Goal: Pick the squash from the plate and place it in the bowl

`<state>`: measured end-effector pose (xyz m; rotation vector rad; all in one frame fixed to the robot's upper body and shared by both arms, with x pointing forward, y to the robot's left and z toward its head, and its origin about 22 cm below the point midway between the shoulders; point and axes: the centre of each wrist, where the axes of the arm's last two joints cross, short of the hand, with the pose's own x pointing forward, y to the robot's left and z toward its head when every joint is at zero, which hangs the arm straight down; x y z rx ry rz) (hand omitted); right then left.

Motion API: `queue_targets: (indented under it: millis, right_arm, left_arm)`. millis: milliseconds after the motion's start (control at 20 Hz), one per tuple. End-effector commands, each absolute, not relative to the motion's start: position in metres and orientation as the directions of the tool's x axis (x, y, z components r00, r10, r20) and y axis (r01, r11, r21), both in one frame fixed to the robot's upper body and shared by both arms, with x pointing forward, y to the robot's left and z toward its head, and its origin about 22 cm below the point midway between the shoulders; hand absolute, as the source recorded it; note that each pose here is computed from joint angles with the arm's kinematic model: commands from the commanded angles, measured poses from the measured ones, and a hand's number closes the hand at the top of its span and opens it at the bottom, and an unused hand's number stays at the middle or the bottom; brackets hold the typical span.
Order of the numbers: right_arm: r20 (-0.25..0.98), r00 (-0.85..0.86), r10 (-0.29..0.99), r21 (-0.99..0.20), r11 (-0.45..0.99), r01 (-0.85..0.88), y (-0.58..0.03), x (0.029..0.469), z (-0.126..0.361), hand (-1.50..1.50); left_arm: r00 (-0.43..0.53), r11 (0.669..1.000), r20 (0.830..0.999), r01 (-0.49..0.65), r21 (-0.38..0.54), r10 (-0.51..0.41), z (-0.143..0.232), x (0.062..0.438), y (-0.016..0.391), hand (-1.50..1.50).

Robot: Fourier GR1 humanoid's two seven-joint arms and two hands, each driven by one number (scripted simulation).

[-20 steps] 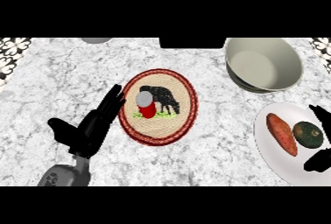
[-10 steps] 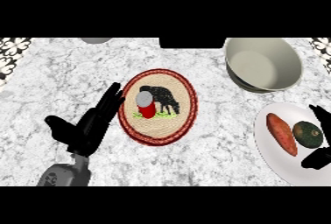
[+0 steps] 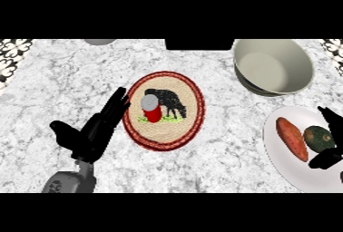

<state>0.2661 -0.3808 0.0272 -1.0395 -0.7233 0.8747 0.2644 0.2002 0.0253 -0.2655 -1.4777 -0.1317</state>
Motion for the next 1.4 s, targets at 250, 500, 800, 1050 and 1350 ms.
queue_targets:
  millis: [250,500,800,1050,1350]
  right_arm:
    - [0.124,0.374,0.919,-0.951,0.217,-0.219,-0.394,0.265,-0.01,1.5]
    - [0.126,0.353,0.927,-0.955,0.21,-0.209,-0.375,0.28,0.011,1.5]
    - [0.072,0.331,0.941,-0.972,0.141,-0.189,-0.385,0.268,0.0,1.5]
    - [0.018,0.336,0.942,-0.986,0.071,-0.148,-0.332,0.278,0.017,1.5]
    - [0.045,0.295,0.954,-0.968,0.115,-0.221,-0.14,0.328,0.041,1.5]
  left_arm:
    - [0.1,0.956,0.991,0.269,-0.117,0.093,0.027,0.261,0.203,0.0]
    - [0.082,0.968,0.994,0.233,-0.092,0.074,0.036,0.265,0.206,0.0]
    - [0.078,0.963,0.994,0.253,-0.091,0.073,0.032,0.266,0.205,0.0]
    - [0.09,0.964,0.992,0.246,-0.103,0.083,0.027,0.275,0.207,0.0]
    - [0.091,0.948,0.994,0.307,-0.084,0.058,0.032,0.272,0.192,0.0]
